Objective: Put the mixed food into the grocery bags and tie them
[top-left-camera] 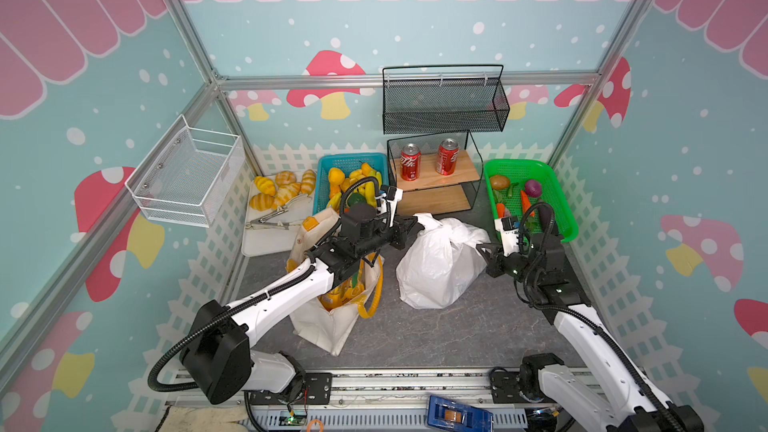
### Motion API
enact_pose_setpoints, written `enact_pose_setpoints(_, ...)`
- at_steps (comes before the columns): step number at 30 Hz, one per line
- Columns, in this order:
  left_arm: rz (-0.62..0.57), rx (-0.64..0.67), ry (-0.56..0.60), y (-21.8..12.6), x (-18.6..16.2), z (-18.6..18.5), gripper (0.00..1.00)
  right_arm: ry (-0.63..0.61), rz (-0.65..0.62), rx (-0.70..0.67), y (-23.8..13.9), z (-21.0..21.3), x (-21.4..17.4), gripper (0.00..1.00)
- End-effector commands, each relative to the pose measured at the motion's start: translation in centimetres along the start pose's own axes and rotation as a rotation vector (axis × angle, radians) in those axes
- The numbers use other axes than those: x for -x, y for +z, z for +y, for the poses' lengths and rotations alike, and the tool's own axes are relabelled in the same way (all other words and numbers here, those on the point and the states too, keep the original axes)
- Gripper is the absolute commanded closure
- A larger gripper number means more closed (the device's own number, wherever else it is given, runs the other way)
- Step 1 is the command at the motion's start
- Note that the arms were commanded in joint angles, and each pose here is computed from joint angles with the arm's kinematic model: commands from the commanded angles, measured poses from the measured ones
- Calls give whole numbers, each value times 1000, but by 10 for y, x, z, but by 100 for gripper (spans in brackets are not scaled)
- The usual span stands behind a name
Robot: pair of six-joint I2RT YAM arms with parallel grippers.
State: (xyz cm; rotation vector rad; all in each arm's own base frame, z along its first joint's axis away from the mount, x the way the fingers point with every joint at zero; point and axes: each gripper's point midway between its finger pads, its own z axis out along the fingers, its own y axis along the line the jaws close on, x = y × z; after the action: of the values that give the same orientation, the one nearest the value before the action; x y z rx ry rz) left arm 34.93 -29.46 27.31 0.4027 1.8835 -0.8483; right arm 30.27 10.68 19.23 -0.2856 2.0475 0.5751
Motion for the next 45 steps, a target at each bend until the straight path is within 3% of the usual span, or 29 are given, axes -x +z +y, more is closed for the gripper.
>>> enact_pose_setpoints(1,-48,249,23,-11,6,59,100,84,70,-170,0,-45,-35,100)
enact_pose_setpoints(5,-22,306,53,-3,3,73,100,171,28,-167,2,-57,-49,100)
enact_pose_setpoints(12,-30,228,114,6,17,35,100,156,-20,-79,2,-36,-29,100)
enact_pose_setpoints(15,-24,297,118,5,17,57,100,168,-12,-118,1,-45,-35,100)
enact_pose_setpoints(20,74,443,124,24,-15,116,100,379,3,-156,0,-84,-88,100)
enact_pose_setpoints(36,24,294,126,27,8,67,100,314,-64,-142,-4,-77,-67,100)
enact_pose_setpoints(39,-34,213,107,20,22,49,81,262,-109,-130,-10,-72,-45,92)
enact_pose_setpoints(45,-133,92,77,-5,48,13,54,128,-186,-189,-31,-60,6,57)
